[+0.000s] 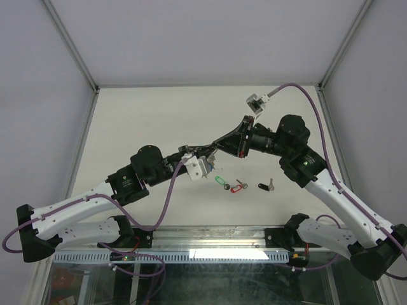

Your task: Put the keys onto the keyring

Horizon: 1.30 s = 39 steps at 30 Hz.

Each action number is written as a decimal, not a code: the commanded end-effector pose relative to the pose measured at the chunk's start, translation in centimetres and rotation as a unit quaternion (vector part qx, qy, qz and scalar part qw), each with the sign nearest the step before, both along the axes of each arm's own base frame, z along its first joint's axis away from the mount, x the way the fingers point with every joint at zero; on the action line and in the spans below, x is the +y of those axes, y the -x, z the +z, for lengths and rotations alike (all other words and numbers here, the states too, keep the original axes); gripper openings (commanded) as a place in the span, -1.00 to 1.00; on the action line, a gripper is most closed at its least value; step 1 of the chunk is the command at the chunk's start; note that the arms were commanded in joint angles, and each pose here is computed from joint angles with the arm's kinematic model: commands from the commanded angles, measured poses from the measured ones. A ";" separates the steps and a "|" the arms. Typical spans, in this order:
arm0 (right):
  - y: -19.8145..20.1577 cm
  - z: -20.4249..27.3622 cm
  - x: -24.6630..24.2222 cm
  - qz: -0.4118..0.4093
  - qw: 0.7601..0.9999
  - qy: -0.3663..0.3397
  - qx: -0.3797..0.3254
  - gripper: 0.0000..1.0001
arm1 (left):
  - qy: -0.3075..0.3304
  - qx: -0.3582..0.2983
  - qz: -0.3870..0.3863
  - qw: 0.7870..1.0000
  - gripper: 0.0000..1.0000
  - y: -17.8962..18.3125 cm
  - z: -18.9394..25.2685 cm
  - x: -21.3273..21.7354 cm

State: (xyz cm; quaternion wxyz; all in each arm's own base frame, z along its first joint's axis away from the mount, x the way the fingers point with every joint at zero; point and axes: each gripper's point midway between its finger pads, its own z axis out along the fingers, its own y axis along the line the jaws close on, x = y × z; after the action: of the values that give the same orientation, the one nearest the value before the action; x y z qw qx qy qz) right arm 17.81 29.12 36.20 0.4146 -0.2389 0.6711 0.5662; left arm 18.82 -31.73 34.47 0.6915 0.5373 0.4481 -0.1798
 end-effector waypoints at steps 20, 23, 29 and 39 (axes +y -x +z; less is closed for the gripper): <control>1.5 4.3 -0.7 0.010 0.997 -0.038 -0.060 -1.00 | 0.061 -0.026 0.008 0.998 -0.68 0.2 4.3 0.4; 1.5 4.5 -0.8 0.008 0.997 -0.040 -0.063 -1.00 | 0.060 -0.027 0.009 0.998 -0.67 0.1 4.3 0.4; 1.6 5.0 -1.1 0.000 0.997 -0.043 -0.071 -1.00 | 0.059 -0.030 0.013 0.998 -0.66 0.1 4.2 0.6; 1.6 5.2 -1.1 0.000 0.996 -0.044 -0.073 -1.00 | 0.057 -0.030 0.011 0.998 -0.74 0.1 4.1 0.5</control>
State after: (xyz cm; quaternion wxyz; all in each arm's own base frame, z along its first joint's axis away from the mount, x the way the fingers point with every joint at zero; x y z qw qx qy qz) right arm 17.31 28.61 36.93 0.4293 -0.2441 0.6635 0.5621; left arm 18.94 -31.72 35.23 0.7029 0.5261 0.4446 -0.1774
